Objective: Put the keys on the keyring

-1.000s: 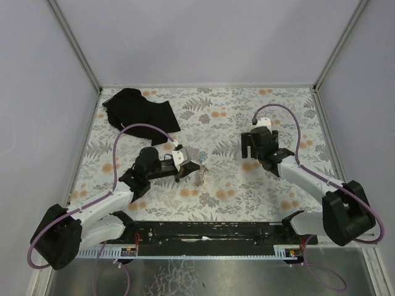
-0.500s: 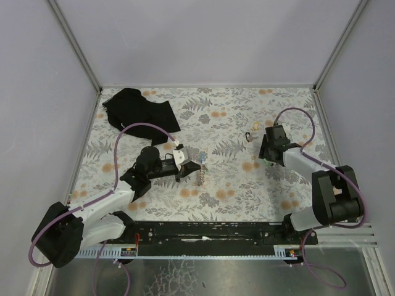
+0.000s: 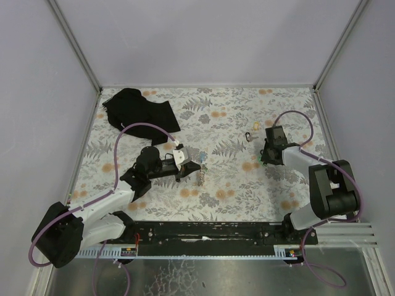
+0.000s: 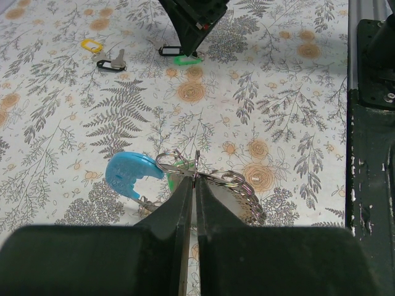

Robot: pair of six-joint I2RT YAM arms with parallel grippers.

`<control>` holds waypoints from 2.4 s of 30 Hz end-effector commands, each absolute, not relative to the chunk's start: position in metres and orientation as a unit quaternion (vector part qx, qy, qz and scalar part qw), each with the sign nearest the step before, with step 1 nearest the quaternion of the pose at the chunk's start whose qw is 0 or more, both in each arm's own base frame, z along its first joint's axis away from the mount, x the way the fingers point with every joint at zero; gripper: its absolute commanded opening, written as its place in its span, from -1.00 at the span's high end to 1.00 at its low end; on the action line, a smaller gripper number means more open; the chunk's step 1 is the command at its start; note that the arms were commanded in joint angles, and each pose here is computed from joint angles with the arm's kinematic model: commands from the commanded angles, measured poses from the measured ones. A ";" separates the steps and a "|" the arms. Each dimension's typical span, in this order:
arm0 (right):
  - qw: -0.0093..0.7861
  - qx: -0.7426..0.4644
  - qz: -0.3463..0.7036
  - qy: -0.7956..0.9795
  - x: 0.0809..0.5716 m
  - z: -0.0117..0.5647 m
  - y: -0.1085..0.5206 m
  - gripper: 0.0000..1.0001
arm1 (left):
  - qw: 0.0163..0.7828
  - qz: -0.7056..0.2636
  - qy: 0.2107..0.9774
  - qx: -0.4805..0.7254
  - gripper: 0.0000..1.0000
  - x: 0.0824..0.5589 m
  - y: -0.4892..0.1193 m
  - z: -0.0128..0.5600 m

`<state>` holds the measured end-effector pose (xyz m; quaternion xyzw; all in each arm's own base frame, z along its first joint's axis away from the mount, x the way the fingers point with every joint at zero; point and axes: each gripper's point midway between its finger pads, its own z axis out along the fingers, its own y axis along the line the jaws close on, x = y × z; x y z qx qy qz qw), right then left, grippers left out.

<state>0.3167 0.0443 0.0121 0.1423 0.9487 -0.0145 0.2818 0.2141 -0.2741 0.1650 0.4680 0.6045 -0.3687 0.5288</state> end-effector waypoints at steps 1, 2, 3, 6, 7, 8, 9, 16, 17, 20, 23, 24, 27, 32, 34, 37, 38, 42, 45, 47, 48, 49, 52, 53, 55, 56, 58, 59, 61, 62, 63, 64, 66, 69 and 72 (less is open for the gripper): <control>0.242 0.136 0.048 0.960 0.290 0.008 0.070 0.48 | 0.554 -0.373 0.580 0.466 1.00 0.220 -0.280 0.187; 0.245 0.130 0.051 0.960 0.288 0.009 0.075 0.50 | 0.554 -0.374 0.580 0.466 1.00 0.219 -0.280 0.188; 0.247 0.121 0.051 0.960 0.286 0.011 0.081 0.51 | 0.555 -0.374 0.580 0.465 1.00 0.219 -0.280 0.188; 0.246 0.104 0.065 0.962 0.283 0.013 0.103 0.51 | 0.556 -0.374 0.580 0.464 1.00 0.219 -0.279 0.189; 0.248 0.100 0.071 0.961 0.283 0.014 0.110 0.50 | 0.554 -0.374 0.581 0.464 1.00 0.219 -0.279 0.188; 0.250 0.095 0.075 0.961 0.284 0.015 0.118 0.50 | 0.556 -0.374 0.580 0.464 1.00 0.219 -0.279 0.188; 0.251 0.088 0.078 0.961 0.284 0.017 0.124 0.49 | 0.556 -0.373 0.581 0.464 1.00 0.218 -0.279 0.188; 0.272 0.053 0.092 0.957 0.284 0.045 0.142 0.30 | 0.559 -0.369 0.583 0.460 1.00 0.220 -0.277 0.187; 0.275 0.049 0.091 0.956 0.283 0.049 0.141 0.30 | 0.558 -0.369 0.583 0.460 1.00 0.220 -0.278 0.187; 0.273 0.023 0.088 0.958 0.276 0.058 0.139 0.29 | 0.557 -0.370 0.583 0.460 1.00 0.220 -0.278 0.186; 0.267 0.013 0.079 0.961 0.268 0.059 0.134 0.33 | 0.558 -0.369 0.584 0.459 1.00 0.220 -0.277 0.187; 0.264 0.011 0.081 0.961 0.267 0.058 0.135 0.35 | 0.558 -0.369 0.584 0.459 1.00 0.220 -0.277 0.187; 0.249 0.013 0.095 0.964 0.264 0.053 0.141 0.38 | 0.558 -0.370 0.583 0.460 1.00 0.220 -0.278 0.186; 0.249 0.026 0.098 0.963 0.266 0.044 0.144 0.49 | 0.558 -0.371 0.583 0.460 1.00 0.220 -0.278 0.187; 0.245 0.025 0.102 0.964 0.266 0.042 0.147 0.50 | 0.559 -0.370 0.583 0.459 1.00 0.220 -0.278 0.187; 0.240 0.029 0.094 0.966 0.265 0.036 0.145 0.49 | 0.557 -0.371 0.584 0.459 1.00 0.220 -0.278 0.186; 0.238 0.032 0.091 0.966 0.265 0.034 0.144 0.49 | 0.558 -0.371 0.583 0.460 1.00 0.220 -0.278 0.187; 0.236 0.042 0.094 0.966 0.264 0.029 0.145 0.46 | 0.557 -0.371 0.583 0.460 1.00 0.220 -0.278 0.187; 0.231 0.042 0.090 0.968 0.263 0.025 0.145 0.44 | 0.557 -0.372 0.583 0.460 1.00 0.219 -0.278 0.187; 0.227 0.041 0.088 0.969 0.261 0.022 0.144 0.45 | 0.557 -0.373 0.582 0.460 1.00 0.219 -0.278 0.187; 0.226 0.040 0.087 0.969 0.261 0.021 0.144 0.46 | 0.557 -0.373 0.582 0.461 1.00 0.219 -0.278 0.188; 0.225 0.039 0.088 0.970 0.260 0.021 0.144 0.47 | 0.557 -0.372 0.582 0.461 1.00 0.219 -0.278 0.187; 0.224 0.034 0.088 0.970 0.259 0.020 0.145 0.57 | 0.557 -0.373 0.581 0.461 1.00 0.218 -0.278 0.188; 0.225 0.033 0.088 0.970 0.259 0.021 0.145 0.63 | 0.558 -0.372 0.581 0.461 1.00 0.219 -0.278 0.188; 0.226 0.027 0.087 0.970 0.259 0.023 0.144 0.75 | 0.558 -0.372 0.582 0.461 1.00 0.219 -0.278 0.188; 0.230 0.024 0.087 0.969 0.259 0.026 0.144 0.82 | 0.558 -0.372 0.582 0.460 1.00 0.219 -0.278 0.188; 0.242 0.019 0.086 0.966 0.262 0.034 0.143 0.91 | 0.558 -0.372 0.581 0.461 1.00 0.218 -0.278 0.188; 0.247 0.014 0.085 0.965 0.262 0.038 0.142 0.94 | 0.559 -0.372 0.581 0.460 1.00 0.219 -0.278 0.188; 0.258 0.009 0.085 0.962 0.264 0.046 0.141 1.00 | 0.559 -0.372 0.581 0.460 1.00 0.219 -0.278 0.189; 0.261 0.005 0.087 0.961 0.265 0.049 0.141 1.00 | 0.558 -0.373 0.581 0.461 1.00 0.219 -0.278 0.188; 0.264 -0.001 0.093 0.960 0.265 0.051 0.143 1.00 | 0.558 -0.373 0.581 0.461 1.00 0.218 -0.278 0.188; 0.266 -0.010 0.100 0.959 0.265 0.053 0.146 1.00 | 0.558 -0.373 0.581 0.461 1.00 0.219 -0.278 0.188; 0.271 -0.027 0.112 0.956 0.266 0.054 0.151 1.00 | 0.558 -0.373 0.580 0.461 1.00 0.219 -0.278 0.188; 0.279 -0.060 0.129 0.950 0.266 0.056 0.158 1.00 | 0.559 -0.372 0.581 0.461 1.00 0.219 -0.278 0.188; 0.299 -0.123 0.145 0.935 0.265 0.066 0.172 1.00 | 0.560 -0.370 0.581 0.459 1.00 0.219 -0.278 0.188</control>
